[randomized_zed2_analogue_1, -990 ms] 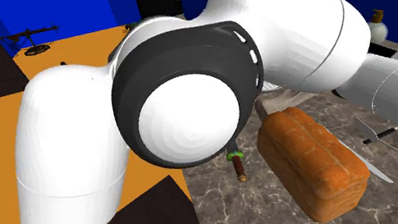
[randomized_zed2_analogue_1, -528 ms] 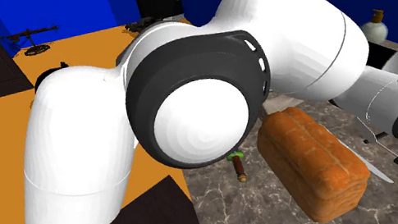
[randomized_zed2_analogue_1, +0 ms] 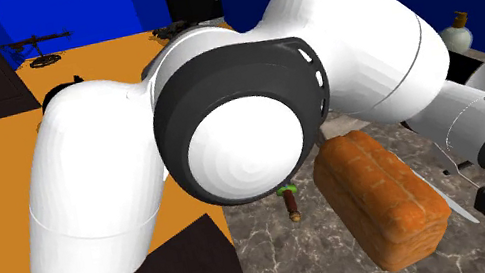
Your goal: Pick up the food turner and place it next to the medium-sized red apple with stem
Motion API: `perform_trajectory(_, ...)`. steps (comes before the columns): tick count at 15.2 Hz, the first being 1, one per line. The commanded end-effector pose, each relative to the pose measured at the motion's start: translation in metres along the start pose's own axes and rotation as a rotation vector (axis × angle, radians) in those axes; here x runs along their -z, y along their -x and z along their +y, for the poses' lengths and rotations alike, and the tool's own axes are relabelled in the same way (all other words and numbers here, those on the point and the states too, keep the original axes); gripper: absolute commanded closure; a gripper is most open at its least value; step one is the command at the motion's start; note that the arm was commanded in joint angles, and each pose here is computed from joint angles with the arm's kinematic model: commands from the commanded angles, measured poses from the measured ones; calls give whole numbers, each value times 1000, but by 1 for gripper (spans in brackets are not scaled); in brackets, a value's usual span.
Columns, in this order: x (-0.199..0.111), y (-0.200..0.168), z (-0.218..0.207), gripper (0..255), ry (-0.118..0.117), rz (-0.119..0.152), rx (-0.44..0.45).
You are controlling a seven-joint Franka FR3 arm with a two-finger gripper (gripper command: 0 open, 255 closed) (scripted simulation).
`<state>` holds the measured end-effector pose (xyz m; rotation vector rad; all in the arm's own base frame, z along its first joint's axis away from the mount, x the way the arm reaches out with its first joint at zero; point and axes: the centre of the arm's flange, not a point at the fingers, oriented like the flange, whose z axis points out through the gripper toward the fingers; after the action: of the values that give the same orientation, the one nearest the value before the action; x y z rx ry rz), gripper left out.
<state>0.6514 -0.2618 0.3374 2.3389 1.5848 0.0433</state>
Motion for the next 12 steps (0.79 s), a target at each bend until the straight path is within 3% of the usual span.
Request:
perform_trajectory(1,0,0,0,0,0,0,0)
perform_trajectory(2,0,0,0,0,0,0,0)
perform_trajectory(6,50,0,0,0,0,0,0)
perform_trajectory(12,50,0,0,0,0,0,0)
